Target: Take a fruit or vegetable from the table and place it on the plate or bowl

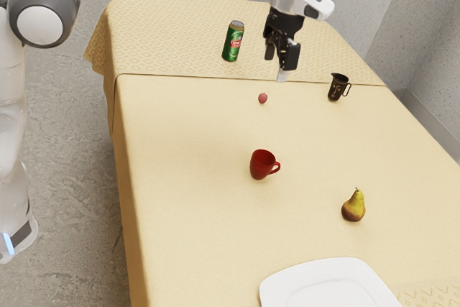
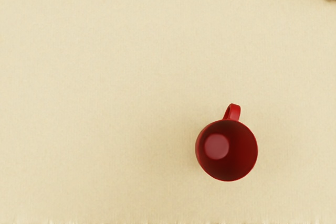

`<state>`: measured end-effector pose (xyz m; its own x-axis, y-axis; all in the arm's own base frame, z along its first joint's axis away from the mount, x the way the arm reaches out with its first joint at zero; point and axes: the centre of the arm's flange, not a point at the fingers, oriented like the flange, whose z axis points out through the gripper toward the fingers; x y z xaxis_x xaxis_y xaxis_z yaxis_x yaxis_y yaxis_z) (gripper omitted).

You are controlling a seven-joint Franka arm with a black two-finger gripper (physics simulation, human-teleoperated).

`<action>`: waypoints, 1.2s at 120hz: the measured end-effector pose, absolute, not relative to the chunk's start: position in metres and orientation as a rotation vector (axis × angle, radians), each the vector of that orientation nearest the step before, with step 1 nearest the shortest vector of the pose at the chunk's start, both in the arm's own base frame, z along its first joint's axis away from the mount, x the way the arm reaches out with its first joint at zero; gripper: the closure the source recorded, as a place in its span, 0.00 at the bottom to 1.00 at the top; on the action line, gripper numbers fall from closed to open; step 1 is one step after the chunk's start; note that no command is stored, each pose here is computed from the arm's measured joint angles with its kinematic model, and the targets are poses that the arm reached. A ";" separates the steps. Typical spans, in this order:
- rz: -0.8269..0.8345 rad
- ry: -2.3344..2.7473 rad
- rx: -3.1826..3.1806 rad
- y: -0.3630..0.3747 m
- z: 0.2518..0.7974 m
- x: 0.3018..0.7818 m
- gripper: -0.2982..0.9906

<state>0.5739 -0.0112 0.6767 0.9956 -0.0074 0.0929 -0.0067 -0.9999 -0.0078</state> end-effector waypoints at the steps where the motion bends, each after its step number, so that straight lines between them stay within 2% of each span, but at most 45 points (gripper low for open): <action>1: -0.145 0.010 -3.131 -0.011 0.677 0.574 0.23; 42: -0.164 -0.025 -3.155 -0.005 0.684 0.575 0.23; 60: -0.204 0.350 -3.163 -0.146 0.676 0.582 0.23; 73: -0.230 0.467 -3.157 -0.192 0.674 0.576 0.23; 118: -0.362 0.418 -3.161 -0.182 0.675 0.594 0.23; 144: -0.534 0.478 -3.103 -0.191 0.584 0.612 0.23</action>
<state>0.6120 -0.1906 0.5843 0.8986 -0.2853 0.3333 -0.2999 -0.9539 -0.0080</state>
